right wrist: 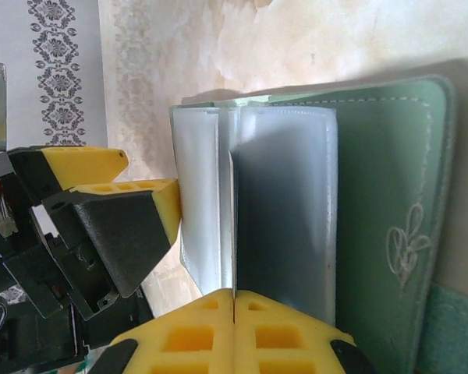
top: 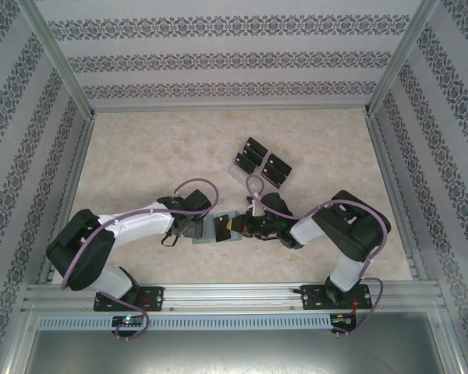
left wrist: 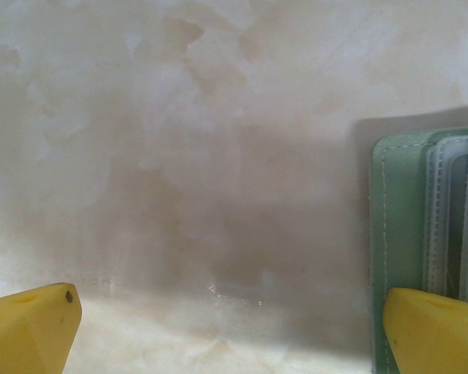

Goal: Put the credit cards into the card holder
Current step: Insert the credit card into the card slot.

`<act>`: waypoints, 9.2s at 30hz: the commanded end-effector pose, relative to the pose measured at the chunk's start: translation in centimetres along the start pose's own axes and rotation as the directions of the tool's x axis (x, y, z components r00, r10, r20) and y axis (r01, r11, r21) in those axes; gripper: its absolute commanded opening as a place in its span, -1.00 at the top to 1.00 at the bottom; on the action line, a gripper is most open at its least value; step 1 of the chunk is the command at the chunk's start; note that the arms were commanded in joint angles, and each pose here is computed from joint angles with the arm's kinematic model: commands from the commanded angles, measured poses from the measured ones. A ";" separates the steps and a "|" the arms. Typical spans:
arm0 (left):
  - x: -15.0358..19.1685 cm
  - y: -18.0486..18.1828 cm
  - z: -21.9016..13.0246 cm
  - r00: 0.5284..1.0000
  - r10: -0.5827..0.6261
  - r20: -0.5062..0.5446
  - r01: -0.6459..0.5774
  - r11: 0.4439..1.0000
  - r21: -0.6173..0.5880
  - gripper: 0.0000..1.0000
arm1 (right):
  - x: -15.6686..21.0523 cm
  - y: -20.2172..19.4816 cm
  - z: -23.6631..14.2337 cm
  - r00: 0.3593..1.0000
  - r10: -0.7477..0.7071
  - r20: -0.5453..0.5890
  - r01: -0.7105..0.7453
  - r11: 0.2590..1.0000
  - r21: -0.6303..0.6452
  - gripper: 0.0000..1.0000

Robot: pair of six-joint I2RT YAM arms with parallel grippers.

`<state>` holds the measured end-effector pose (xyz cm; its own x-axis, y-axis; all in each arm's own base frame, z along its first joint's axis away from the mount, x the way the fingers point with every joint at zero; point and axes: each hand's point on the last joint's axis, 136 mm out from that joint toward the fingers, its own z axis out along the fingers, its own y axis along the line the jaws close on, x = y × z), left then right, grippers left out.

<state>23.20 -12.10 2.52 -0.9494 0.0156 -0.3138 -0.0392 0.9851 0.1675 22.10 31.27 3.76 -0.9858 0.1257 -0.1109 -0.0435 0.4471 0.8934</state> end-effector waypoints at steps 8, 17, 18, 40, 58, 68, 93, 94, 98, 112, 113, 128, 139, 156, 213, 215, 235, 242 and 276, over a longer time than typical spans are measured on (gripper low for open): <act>1.4 1.4 0.4 0.999 0.018 -0.036 -0.020 0.997 -0.069 -1.00 | -0.7 1.3 0.7 1.000 -0.026 0.018 0.026 0.999 -0.035 1.00; 1.4 1.4 0.4 0.999 0.016 -0.037 -0.018 0.998 -0.067 -1.00 | -1.5 1.6 0.5 0.999 -0.023 0.042 0.025 0.999 -0.041 1.00; 1.5 1.4 0.4 0.999 0.016 -0.038 -0.019 0.998 -0.065 -1.00 | -1.5 1.6 0.4 0.999 -0.025 0.044 0.026 0.999 -0.039 1.00; 1.6 1.4 0.6 0.999 0.016 -0.041 -0.019 0.998 -0.067 -1.00 | -2.7 -0.3 0.4 0.997 0.005 0.074 -0.003 1.000 -0.022 1.00; 1.5 1.3 0.6 0.999 0.018 -0.041 -0.021 0.998 -0.067 -1.00 | -1.5 0.2 1.4 0.999 -0.011 0.035 0.012 0.999 -0.031 1.00; 1.3 2.4 0.1 1.000 0.009 -0.020 -0.011 0.994 -0.108 -1.00 | -1.7 0.7 1.5 0.999 0.001 0.042 0.002 0.998 -0.070 1.00; -1.7 -0.6 -0.3 0.996 0.069 0.061 -0.070 0.997 0.020 -1.00 | -1.6 0.4 1.6 0.999 0.009 0.036 -0.007 0.998 -0.062 1.00; -1.4 -0.2 -0.1 0.996 0.072 0.049 -0.071 0.997 -0.008 -1.00 | -1.6 0.3 1.6 0.999 0.010 0.034 -0.008 0.998 -0.061 1.00; -0.7 1.4 0.4 0.997 0.075 0.016 -0.074 0.993 -0.093 -1.00 | -1.6 0.5 1.6 1.000 0.008 0.030 -0.006 0.998 -0.065 1.00; 0.5 1.6 1.2 0.999 0.052 -0.007 -0.053 0.994 -0.093 -1.00 | -1.4 1.1 2.2 1.000 0.003 0.014 -0.002 0.996 -0.085 1.00; 0.5 1.6 1.1 0.999 0.052 -0.006 -0.052 0.994 -0.092 -1.00 | -1.4 1.3 2.3 1.000 0.002 0.013 0.000 0.996 -0.088 1.00; 0.7 1.6 1.3 0.999 0.043 -0.010 -0.044 0.996 -0.083 -1.00 | -1.9 0.3 2.3 0.996 0.064 0.061 -0.059 0.995 -0.076 1.00; 0.9 1.6 1.3 0.999 0.046 -0.014 -0.047 0.995 -0.083 -1.00 | -1.0 0.2 2.7 0.996 0.065 0.057 -0.061 0.996 -0.063 1.00; 0.8 1.6 1.2 0.999 0.048 -0.011 -0.049 0.995 -0.085 -1.00 | 0.2 -1.0 1.9 0.995 0.076 0.062 -0.075 0.997 -0.025 1.00; -0.1 0.9 0.0 1.000 0.005 0.010 -0.004 0.999 -0.037 -1.00 | 0.3 1.7 2.1 1.000 0.006 0.030 -0.009 0.994 0.106 -0.23; -0.4 0.7 -0.3 1.000 0.001 0.016 -0.001 1.000 -0.027 -1.00 | 0.0 2.0 1.6 0.999 -0.005 0.043 0.000 0.993 0.118 -0.26; -4.7 -6.3 -3.4 0.997 0.028 0.077 -0.041 0.983 0.179 -1.00 | -0.7 1.7 -2.0 0.989 -0.139 0.043 0.119 0.942 0.313 1.00; -4.5 -7.9 -2.7 0.997 0.050 0.064 -0.061 0.982 0.178 -1.00 | -0.1 0.2 -1.1 0.994 -0.103 0.046 0.085 0.951 0.298 1.00; -2.0 -6.0 -0.9 0.997 0.067 0.036 -0.069 0.996 0.060 -1.00 | 1.3 -4.5 -0.8 0.998 0.005 0.064 -0.028 0.929 0.368 1.00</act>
<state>25.90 -19.51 2.69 -0.9373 0.0878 -0.3374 0.0616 0.9942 0.0876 21.85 29.93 1.88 -0.9710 0.1705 -0.1674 -0.0022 0.6940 0.7199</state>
